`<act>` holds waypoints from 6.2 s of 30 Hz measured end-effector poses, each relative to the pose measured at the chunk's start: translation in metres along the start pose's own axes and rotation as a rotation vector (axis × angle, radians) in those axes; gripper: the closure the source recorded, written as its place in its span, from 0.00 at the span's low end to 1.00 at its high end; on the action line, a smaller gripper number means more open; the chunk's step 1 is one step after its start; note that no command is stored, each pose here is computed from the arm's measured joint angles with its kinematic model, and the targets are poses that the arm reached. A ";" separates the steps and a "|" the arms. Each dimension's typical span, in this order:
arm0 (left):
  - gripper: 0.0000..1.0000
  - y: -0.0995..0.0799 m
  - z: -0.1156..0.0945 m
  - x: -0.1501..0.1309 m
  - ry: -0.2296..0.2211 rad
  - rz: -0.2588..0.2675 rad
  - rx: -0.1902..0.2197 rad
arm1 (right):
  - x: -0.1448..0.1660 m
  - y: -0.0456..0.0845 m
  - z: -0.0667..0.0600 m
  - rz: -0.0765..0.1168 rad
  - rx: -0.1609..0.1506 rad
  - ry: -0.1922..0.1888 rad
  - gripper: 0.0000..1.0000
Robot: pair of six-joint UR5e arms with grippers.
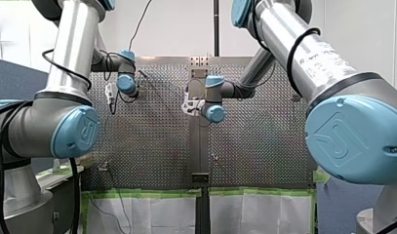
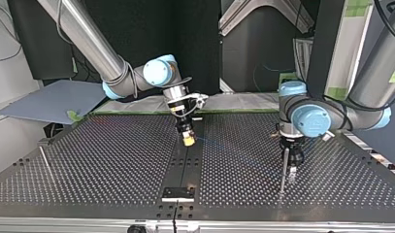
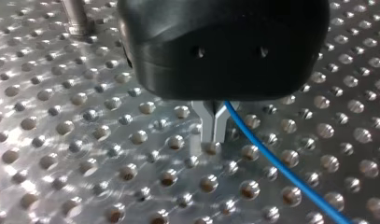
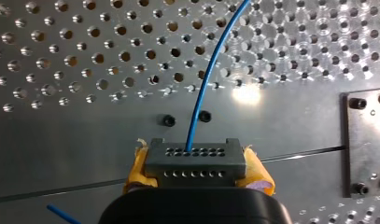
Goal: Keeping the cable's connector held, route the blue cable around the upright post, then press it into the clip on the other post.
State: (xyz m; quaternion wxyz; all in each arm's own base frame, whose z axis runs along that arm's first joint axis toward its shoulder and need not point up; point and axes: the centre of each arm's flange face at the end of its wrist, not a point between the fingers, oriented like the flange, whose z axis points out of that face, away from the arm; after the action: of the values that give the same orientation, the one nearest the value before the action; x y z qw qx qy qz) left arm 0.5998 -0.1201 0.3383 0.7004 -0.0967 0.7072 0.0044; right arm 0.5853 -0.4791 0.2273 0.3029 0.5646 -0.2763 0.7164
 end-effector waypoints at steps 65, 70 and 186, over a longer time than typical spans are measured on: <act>0.00 -0.009 -0.012 0.009 0.018 -0.102 -0.056 | -0.201 -0.007 -0.064 -0.055 -0.090 -0.304 1.00; 0.00 -0.009 -0.012 0.009 0.018 -0.102 -0.057 | -0.224 -0.010 -0.075 -0.059 -0.095 -0.324 1.00; 0.00 -0.006 -0.012 0.009 0.017 -0.116 -0.080 | -0.316 0.114 -0.247 -0.088 -0.273 -0.237 1.00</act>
State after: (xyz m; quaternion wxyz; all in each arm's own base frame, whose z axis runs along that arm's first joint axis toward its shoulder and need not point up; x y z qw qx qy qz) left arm 0.5890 -0.1285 0.3302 0.6890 -0.1654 0.7056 -0.0090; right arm 0.3978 -0.4112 -0.1388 0.3729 0.6102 -0.3797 0.5870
